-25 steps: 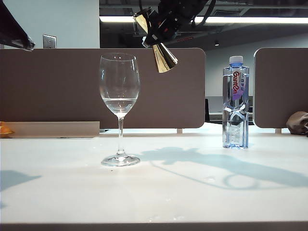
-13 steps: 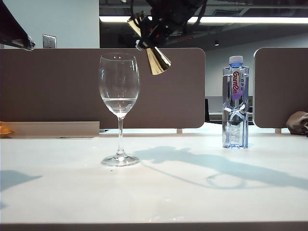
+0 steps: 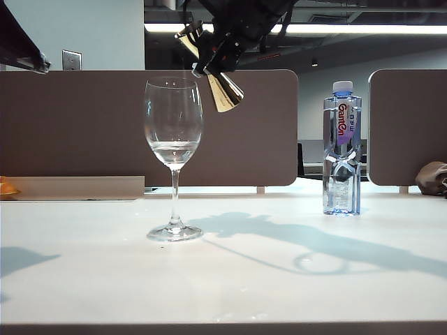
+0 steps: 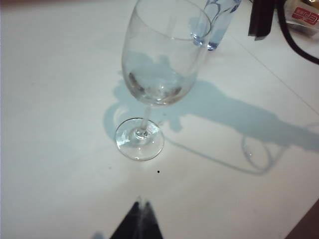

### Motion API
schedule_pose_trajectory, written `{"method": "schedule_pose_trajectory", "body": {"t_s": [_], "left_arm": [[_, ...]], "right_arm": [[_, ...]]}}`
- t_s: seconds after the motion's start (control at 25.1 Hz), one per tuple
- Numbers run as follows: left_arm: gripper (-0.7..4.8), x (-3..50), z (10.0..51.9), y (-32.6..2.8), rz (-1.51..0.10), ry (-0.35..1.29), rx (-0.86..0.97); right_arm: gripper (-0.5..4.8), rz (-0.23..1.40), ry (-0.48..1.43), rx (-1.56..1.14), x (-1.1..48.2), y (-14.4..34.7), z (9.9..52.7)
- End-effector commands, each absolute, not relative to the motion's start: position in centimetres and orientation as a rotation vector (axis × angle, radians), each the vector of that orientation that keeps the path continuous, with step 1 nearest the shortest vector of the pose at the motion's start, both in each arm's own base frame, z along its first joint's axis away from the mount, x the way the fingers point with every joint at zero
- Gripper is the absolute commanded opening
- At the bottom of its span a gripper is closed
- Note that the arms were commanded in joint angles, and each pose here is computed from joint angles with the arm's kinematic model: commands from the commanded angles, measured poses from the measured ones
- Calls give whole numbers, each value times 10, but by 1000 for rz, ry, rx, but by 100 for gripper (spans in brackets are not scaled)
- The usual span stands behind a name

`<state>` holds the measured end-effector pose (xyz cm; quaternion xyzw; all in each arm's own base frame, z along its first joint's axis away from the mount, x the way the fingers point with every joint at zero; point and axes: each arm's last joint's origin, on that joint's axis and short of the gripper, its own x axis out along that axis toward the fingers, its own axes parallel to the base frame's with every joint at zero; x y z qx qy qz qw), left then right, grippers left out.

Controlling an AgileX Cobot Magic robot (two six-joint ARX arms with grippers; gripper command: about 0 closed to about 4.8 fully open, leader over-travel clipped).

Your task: Pick up the jigger and pour the water inside into the glass.

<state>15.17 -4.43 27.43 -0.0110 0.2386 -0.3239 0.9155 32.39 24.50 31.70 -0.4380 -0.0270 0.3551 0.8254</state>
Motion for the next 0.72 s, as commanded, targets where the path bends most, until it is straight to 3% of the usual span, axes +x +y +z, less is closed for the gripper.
{"method": "schedule_pose_trajectory", "body": {"t_s": [0.04, 0.72], "left_arm": [[4, 152, 275, -44, -669, 485, -26], [4, 152, 275, -44, -669, 485, -26]], "right_arm": [[13, 724, -102, -951, 324, 244, 325], [13, 724, -139, -1044, 323, 245, 325]]}}
